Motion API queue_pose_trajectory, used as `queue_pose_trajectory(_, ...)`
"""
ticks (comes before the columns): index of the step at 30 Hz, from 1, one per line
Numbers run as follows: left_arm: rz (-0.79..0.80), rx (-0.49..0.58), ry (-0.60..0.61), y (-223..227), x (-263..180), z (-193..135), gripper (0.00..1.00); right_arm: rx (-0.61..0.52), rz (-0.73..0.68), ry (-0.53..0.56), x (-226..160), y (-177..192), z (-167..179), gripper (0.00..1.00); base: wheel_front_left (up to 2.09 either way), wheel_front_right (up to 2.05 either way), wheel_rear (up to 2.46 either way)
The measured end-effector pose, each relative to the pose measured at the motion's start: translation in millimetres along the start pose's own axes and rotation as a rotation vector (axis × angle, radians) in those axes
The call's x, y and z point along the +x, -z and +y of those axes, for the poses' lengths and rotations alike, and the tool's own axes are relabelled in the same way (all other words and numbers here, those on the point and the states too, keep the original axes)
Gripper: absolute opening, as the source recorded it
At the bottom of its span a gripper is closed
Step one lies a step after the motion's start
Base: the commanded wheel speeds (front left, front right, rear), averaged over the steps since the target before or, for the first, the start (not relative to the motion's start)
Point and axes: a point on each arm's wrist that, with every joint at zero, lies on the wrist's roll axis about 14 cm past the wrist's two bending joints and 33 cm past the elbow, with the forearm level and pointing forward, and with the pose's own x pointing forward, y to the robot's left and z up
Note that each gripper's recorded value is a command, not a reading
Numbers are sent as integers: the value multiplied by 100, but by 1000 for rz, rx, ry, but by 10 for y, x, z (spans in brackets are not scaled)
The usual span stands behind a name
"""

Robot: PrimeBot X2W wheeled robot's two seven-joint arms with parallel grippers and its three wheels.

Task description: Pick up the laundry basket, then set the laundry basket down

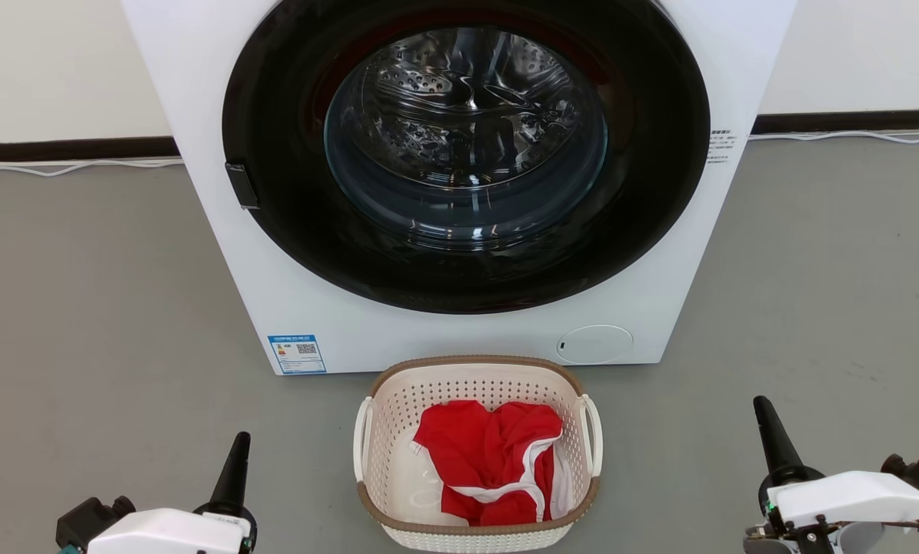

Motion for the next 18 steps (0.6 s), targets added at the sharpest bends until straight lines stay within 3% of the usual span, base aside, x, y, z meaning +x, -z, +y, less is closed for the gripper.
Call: queue_pose_trajectory(18, -11, -174, 41, -68, 27, -100, 0, 218, -13, -18, 19, -33, 34, 0, 0, 0, 0)
